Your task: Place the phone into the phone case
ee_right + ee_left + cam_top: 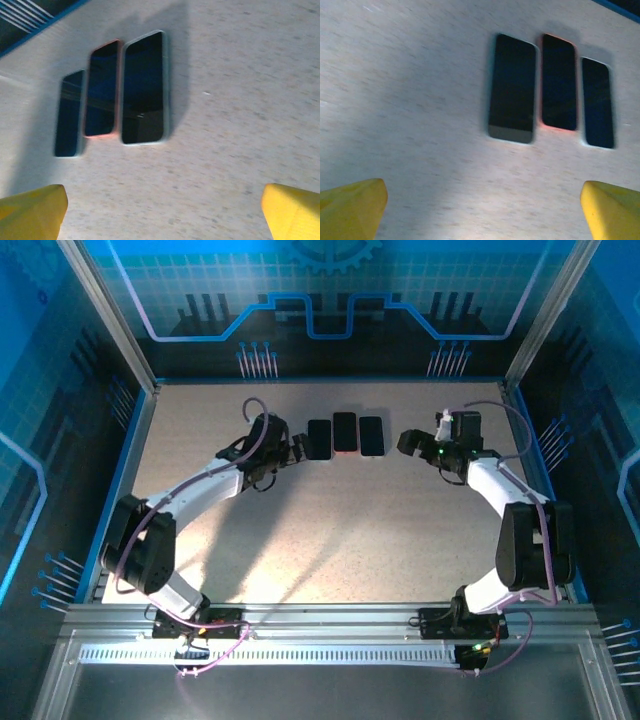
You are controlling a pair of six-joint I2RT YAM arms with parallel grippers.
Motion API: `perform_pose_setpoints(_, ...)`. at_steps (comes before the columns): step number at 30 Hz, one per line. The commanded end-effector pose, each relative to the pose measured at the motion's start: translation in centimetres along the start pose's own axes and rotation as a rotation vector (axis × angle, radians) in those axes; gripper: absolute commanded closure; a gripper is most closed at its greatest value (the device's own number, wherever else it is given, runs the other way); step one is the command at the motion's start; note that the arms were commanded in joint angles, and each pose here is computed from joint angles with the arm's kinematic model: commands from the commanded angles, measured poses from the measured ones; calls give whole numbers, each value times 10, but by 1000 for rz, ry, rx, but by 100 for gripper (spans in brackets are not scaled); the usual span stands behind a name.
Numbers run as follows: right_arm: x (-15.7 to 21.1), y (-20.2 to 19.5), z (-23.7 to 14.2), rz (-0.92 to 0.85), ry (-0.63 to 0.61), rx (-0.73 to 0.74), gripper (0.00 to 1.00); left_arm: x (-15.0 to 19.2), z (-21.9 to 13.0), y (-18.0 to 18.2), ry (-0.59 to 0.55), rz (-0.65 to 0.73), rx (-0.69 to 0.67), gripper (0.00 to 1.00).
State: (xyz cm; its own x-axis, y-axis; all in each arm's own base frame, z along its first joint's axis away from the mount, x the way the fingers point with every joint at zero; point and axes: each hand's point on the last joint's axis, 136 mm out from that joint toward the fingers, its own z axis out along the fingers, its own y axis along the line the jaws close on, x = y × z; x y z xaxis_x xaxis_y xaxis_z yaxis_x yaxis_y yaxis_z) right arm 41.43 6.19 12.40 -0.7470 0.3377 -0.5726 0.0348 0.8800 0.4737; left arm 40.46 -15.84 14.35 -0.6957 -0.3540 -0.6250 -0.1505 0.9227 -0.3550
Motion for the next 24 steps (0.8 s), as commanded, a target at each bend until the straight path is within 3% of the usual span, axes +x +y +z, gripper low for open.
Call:
perform_pose_setpoints(1,-17,-17,-15,-130,-129,115,0,-21,-23,28,-131,182,-116,1)
perform_pose_setpoints(8,-8,-50,-26,-299,-249,272,0,-38,-48,86,-318,291,-216,1)
perform_pose_setpoints(11,-11,-54,-27,-347,-312,292,0,-41,-54,116,-381,253,-263,1)
perform_pose_setpoints(17,-14,-53,-14,-434,-363,307,0,-39,-40,150,-379,305,-324,1)
perform_pose_setpoints(24,-1,-51,-10,-476,-442,260,0,-31,-10,158,-434,347,-232,1)
